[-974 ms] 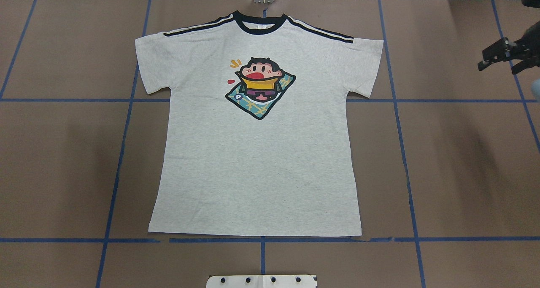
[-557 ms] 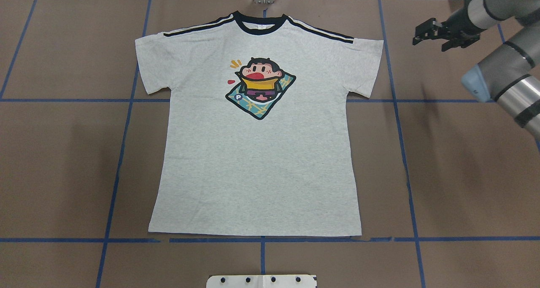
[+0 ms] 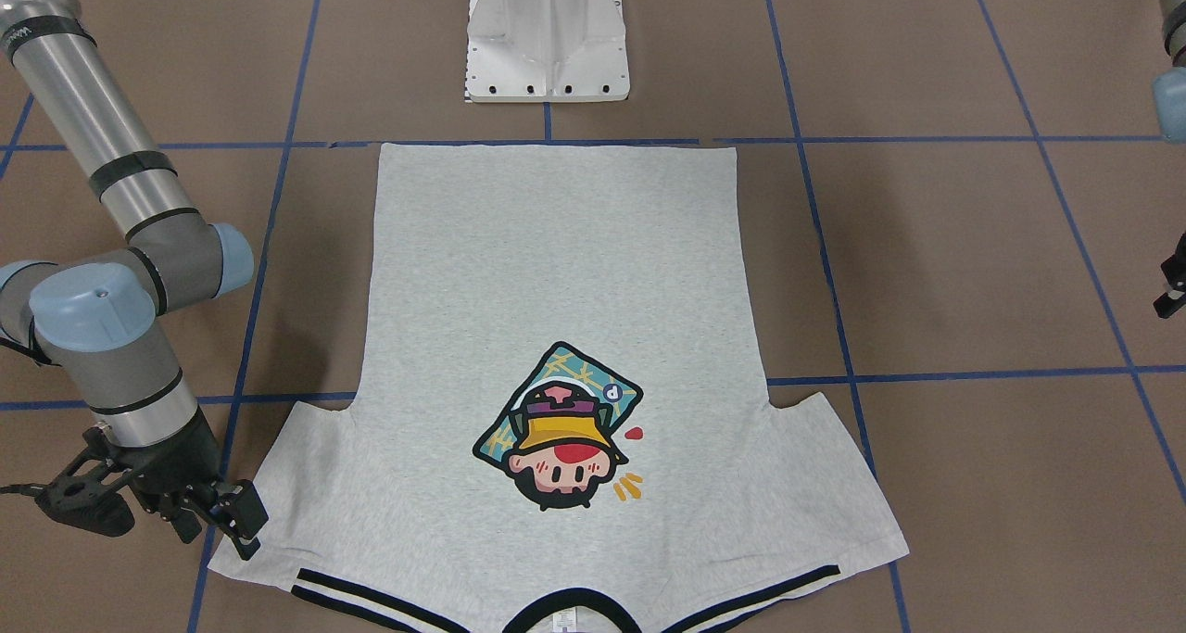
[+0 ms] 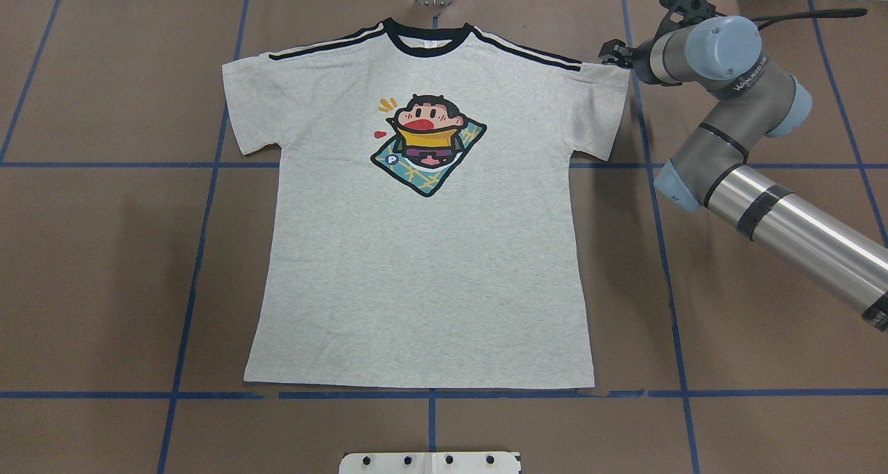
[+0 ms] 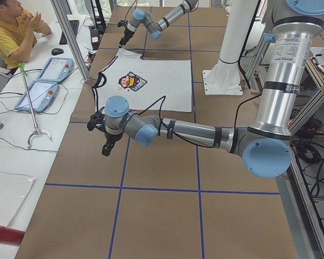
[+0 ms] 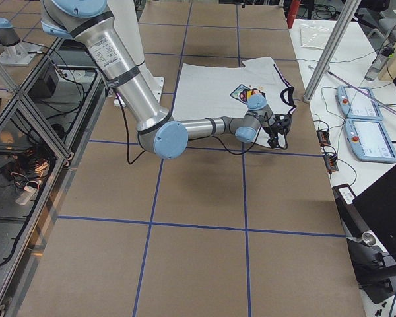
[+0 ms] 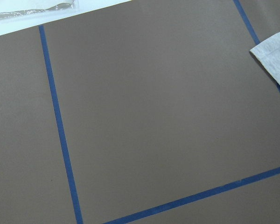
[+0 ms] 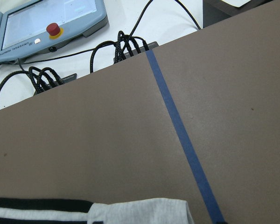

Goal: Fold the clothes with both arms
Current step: 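Move the right gripper over the sleeve nearest it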

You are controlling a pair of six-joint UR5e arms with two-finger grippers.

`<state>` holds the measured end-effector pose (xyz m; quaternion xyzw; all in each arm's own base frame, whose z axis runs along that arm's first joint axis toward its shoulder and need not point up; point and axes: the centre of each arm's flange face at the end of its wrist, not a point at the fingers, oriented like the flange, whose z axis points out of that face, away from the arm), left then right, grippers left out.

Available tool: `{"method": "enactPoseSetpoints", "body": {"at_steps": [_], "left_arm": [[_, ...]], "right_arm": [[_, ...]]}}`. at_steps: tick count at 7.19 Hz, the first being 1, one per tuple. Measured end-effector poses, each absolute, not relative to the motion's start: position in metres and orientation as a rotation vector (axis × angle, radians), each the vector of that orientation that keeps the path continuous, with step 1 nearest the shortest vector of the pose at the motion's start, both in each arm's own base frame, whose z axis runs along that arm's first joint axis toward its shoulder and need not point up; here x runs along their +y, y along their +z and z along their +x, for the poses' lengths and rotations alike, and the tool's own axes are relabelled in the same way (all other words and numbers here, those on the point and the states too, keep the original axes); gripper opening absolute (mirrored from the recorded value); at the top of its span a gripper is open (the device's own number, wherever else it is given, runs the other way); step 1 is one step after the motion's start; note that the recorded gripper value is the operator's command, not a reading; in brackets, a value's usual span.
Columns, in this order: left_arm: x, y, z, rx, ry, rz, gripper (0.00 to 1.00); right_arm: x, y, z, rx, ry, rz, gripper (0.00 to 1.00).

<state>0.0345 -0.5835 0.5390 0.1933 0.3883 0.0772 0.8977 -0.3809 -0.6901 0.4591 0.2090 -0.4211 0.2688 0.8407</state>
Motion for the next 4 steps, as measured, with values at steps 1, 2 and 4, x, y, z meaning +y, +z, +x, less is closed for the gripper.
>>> {"method": "enactPoseSetpoints", "body": {"at_steps": [1, 2, 4], "left_arm": [[-0.584, 0.5388, 0.0349, 0.805, 0.16, 0.4, 0.99], [-0.5841, 0.5386, 0.0353, 0.806, 0.161, 0.4, 0.99], [-0.5842, 0.5384, 0.0355, 0.807, 0.16, 0.4, 0.99]], "right_arm": [[-0.6941, 0.4643, -0.385, -0.874, 0.578, 0.46, 0.71], [-0.6972, 0.468, -0.3867, -0.856, 0.579, 0.477, 0.64], [-0.699, 0.4717, -0.3885, -0.834, 0.566, 0.497, 0.38]]}}
